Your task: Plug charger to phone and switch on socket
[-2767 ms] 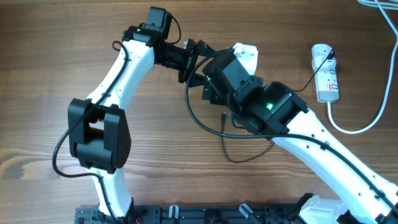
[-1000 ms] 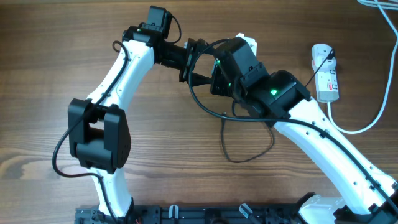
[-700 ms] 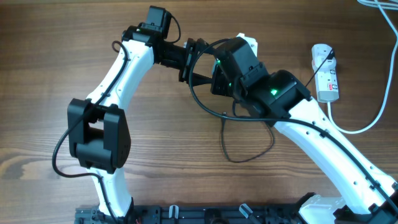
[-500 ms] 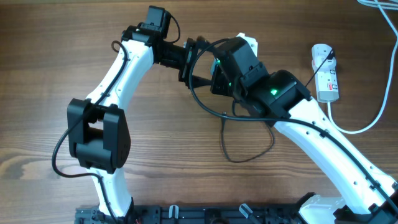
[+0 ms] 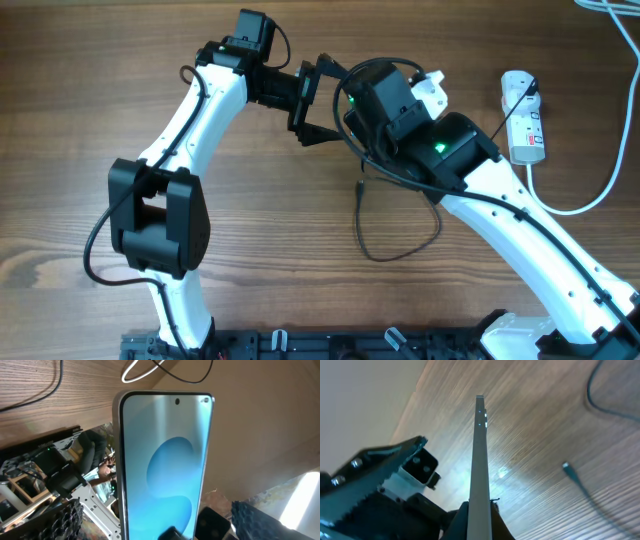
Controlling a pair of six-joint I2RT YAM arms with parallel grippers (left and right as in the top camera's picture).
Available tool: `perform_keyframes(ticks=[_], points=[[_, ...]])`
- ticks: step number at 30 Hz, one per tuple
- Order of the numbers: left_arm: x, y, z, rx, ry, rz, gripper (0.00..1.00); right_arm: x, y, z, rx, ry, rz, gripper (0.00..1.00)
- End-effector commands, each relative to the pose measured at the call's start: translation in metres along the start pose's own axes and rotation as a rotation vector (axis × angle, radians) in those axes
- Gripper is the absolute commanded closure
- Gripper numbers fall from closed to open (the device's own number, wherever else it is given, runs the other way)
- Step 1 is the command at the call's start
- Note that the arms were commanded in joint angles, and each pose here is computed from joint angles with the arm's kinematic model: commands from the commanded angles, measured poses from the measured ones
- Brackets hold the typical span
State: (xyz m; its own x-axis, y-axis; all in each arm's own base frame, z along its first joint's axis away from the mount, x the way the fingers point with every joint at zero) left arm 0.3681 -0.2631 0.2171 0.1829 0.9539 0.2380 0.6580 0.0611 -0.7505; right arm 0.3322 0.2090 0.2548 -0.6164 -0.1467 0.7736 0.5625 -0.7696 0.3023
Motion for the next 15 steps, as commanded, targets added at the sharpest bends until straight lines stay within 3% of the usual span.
perform_keyframes(ticks=[1,3,7,9,13,15], points=[[0.005,-0.015,-0.011,-0.044,-0.021,0.016,0.06,0.008,0.002,0.006,-0.216,0.028,0.006,0.96],[0.005,-0.015,-0.011,-0.021,-0.021,0.016,0.28,0.014,0.003,0.006,-0.305,0.037,0.012,0.96],[0.005,-0.015,-0.011,0.012,-0.021,0.016,0.48,0.029,0.008,0.009,-0.414,0.077,0.015,0.96],[0.005,-0.016,-0.011,0.013,-0.024,0.024,0.47,0.039,0.012,0.012,-0.433,0.110,0.010,0.96],[0.006,-0.030,-0.016,0.037,-0.050,0.108,0.25,0.042,0.013,0.013,-0.461,0.123,0.013,0.96],[0.007,-0.032,-0.016,0.037,-0.054,0.121,0.23,0.042,0.012,0.013,-0.478,0.118,0.019,0.96]])
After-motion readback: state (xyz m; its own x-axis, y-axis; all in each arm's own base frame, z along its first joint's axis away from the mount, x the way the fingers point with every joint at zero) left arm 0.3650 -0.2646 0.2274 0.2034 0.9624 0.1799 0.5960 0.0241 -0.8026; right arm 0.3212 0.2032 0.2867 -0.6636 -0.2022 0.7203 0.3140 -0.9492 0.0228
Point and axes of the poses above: each gripper's point midway between its finger pads, its own x axis back along the fingers, its own z axis along the line the jaws close on, y = z × x, the point moved 1 cm from there along x, back along the fingers, and after that the axes turned 4 degrees about x, right-handed, at the moved point
